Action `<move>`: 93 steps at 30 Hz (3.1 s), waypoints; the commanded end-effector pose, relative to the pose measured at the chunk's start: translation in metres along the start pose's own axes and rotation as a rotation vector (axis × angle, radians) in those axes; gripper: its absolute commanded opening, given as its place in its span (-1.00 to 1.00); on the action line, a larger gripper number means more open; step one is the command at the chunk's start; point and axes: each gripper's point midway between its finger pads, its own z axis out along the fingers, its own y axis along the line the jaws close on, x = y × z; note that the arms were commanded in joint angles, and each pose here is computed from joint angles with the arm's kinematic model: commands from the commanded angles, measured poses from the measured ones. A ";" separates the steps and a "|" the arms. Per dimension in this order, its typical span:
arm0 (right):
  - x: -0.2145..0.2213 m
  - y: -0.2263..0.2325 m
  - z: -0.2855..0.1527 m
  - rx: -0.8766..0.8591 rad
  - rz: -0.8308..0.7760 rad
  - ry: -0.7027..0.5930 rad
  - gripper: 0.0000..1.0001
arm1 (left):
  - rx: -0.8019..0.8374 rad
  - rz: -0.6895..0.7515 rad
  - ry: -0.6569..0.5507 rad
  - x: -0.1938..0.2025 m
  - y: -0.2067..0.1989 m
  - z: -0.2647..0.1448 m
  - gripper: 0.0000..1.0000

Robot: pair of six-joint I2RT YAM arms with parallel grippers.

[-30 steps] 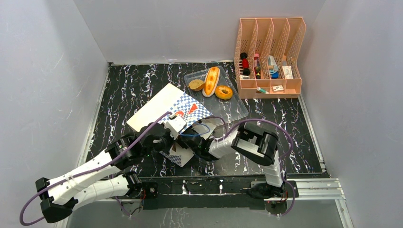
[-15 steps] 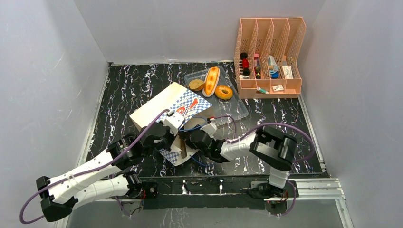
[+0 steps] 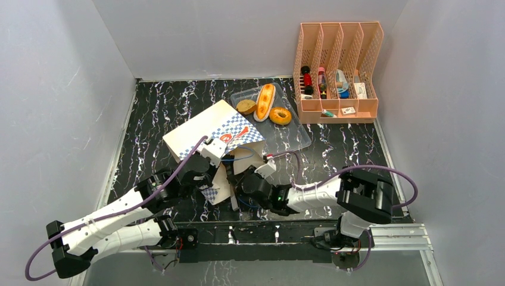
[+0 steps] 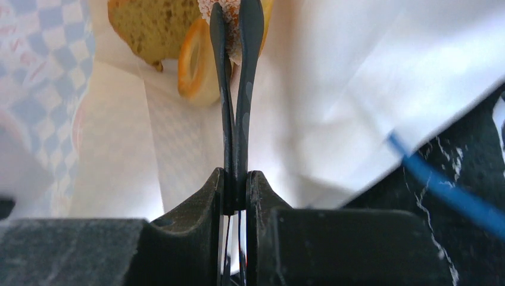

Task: Take the fake bread out of the paper bag
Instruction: Take out the fake bread from the paper bag, then place the fake bread in the container.

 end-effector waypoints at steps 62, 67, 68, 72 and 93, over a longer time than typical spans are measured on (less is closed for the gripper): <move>-0.132 0.012 -0.096 0.088 -0.246 -0.368 -1.00 | -0.315 -0.262 0.141 0.013 0.076 -0.011 -1.00; -0.146 0.007 -0.062 0.119 -0.309 -0.344 -1.00 | -0.298 -0.266 0.139 0.012 0.073 -0.013 -1.00; -0.148 0.006 -0.056 0.127 -0.320 -0.343 -1.00 | -0.293 -0.267 0.139 0.012 0.073 -0.013 -1.00; -0.153 -0.001 -0.033 0.151 -0.346 -0.325 -1.00 | -0.269 -0.267 0.144 0.013 0.069 -0.013 -1.00; -0.137 -0.049 0.009 0.245 -0.326 -0.225 -0.60 | -0.259 -0.268 0.157 0.025 0.067 -0.017 -1.00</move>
